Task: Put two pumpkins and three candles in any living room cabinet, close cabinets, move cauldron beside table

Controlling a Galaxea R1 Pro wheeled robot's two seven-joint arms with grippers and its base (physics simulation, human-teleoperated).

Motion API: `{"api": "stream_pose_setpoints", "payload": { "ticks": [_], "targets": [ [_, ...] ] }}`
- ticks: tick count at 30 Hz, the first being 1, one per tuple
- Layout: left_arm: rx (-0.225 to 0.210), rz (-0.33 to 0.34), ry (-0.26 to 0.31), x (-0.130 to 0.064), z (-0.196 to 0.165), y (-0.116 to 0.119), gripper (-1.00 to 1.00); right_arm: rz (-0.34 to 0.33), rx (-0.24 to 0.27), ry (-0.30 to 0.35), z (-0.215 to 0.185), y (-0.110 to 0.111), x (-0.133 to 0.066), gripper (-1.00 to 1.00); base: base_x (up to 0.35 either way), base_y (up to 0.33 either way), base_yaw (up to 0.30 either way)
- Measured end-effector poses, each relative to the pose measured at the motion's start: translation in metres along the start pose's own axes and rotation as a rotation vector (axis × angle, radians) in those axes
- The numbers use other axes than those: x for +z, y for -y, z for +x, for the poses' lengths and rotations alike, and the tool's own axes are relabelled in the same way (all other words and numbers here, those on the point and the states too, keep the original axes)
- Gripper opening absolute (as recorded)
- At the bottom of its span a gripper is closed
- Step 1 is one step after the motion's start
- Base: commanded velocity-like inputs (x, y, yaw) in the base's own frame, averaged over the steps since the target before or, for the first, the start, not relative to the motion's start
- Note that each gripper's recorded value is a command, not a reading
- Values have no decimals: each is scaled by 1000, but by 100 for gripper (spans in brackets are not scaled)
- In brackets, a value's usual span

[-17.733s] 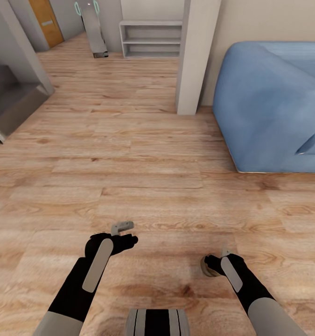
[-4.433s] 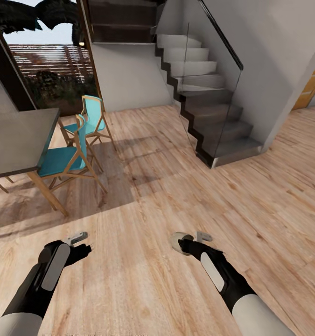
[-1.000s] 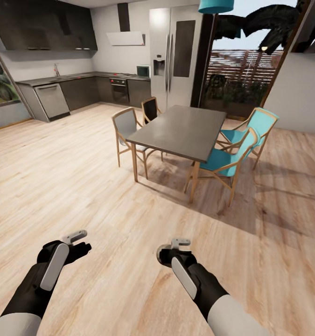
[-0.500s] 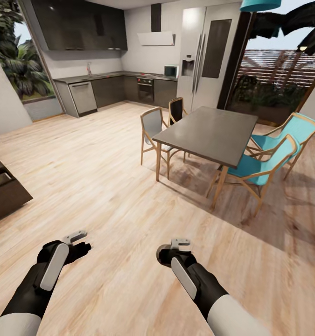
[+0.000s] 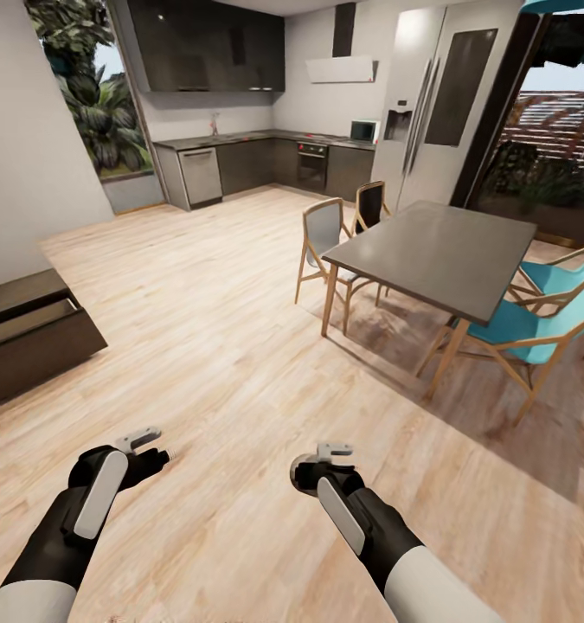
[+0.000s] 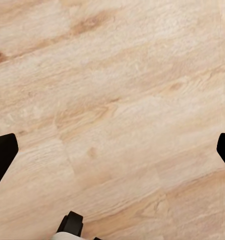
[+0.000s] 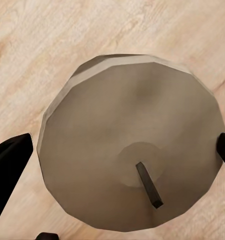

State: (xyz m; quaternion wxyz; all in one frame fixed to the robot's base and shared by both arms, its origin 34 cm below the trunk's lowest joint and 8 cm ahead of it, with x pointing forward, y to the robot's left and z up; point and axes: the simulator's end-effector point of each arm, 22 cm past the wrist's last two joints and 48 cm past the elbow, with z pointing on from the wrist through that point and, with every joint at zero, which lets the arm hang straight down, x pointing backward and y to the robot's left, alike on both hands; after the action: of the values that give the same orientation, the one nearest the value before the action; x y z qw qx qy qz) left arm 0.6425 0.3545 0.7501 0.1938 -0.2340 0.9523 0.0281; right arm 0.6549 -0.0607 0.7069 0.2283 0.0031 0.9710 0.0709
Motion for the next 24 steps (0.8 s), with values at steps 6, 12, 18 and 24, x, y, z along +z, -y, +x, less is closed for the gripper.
{"api": "stream_pose_setpoints", "payload": {
  "ticks": [6, 12, 18, 24],
  "targets": [
    [-14, -1, 7, -1, -4, -3, 100, 0, 0, -2, 1, 0, 1, -100, 21, 13, 290],
    [-60, -12, 6, 1, -7, -17, 100, -6, -1, -1, 3, -2, 2, -100, 193, 148, 224],
    [-62, -17, -1, 4, -4, -19, 100, -13, 4, 11, 3, -4, 5, -100, 227, 180, 34],
    [-62, -20, -7, 7, -2, -20, 100, -15, 30, 53, -4, -3, 7, -100, 214, 182, 1]
  ]
}}
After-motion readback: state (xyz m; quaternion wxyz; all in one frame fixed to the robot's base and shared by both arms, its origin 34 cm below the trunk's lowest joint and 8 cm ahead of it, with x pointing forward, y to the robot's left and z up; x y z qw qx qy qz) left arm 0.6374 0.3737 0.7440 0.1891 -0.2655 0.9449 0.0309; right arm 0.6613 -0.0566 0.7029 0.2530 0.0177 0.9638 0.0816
